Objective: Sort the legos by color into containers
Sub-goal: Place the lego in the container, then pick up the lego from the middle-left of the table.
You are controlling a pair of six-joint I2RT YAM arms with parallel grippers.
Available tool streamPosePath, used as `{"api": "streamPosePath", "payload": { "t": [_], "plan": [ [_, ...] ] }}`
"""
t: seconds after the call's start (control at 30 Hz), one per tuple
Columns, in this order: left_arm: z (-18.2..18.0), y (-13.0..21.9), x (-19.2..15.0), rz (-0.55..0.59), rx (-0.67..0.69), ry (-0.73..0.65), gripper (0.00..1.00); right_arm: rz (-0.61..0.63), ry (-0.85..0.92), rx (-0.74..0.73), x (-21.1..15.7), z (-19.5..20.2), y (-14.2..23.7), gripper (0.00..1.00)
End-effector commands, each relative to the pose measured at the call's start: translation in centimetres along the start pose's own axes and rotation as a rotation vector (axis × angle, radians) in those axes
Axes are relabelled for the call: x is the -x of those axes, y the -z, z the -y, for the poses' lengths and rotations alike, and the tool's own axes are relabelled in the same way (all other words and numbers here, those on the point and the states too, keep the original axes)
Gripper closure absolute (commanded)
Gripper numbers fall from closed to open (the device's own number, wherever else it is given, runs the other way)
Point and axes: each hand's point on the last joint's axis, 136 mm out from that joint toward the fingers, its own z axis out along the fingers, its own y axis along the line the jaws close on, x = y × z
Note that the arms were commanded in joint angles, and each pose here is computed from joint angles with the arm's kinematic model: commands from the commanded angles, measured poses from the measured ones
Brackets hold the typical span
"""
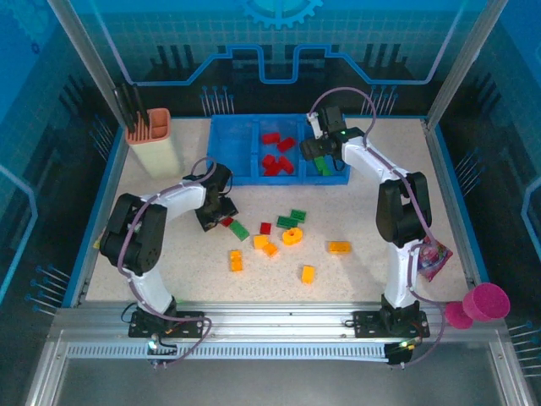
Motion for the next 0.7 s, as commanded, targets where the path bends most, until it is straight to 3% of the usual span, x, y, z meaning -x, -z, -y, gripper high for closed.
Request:
{"api": "streamPosePath", "payload": {
  "t": [0.0,0.17,0.33,0.5,0.67],
  "plan": [
    [1.0,-0.6,-0.1,-0.043,-0.025,0.005,0.40,0.059,-0.001,0.005,1.9,0.7,2.2,0.10],
    [0.9,-0.7,-0.3,-0.048,-0.021,0.000,0.60,0.081,-0.007,-0.002,2.2,1.1,3.5,0.08],
    [1.3,-0.2,-0.3,-0.052,-0.036,-0.014,0.72,0.092,-0.041,-0.023,1.8,2.1,5.4,0.07],
    [3.3,3.5,2.0,0.034,-0.066,-0.081,0.74,0.056,-0.130,-0.020,-1.4,2.8,7.2,0.06],
    [9.0,9.4,4.5,0.169,-0.115,-0.271,0.74,0.021,-0.202,-0.019,-5.2,2.8,9.0,0.06]
  ]
}}
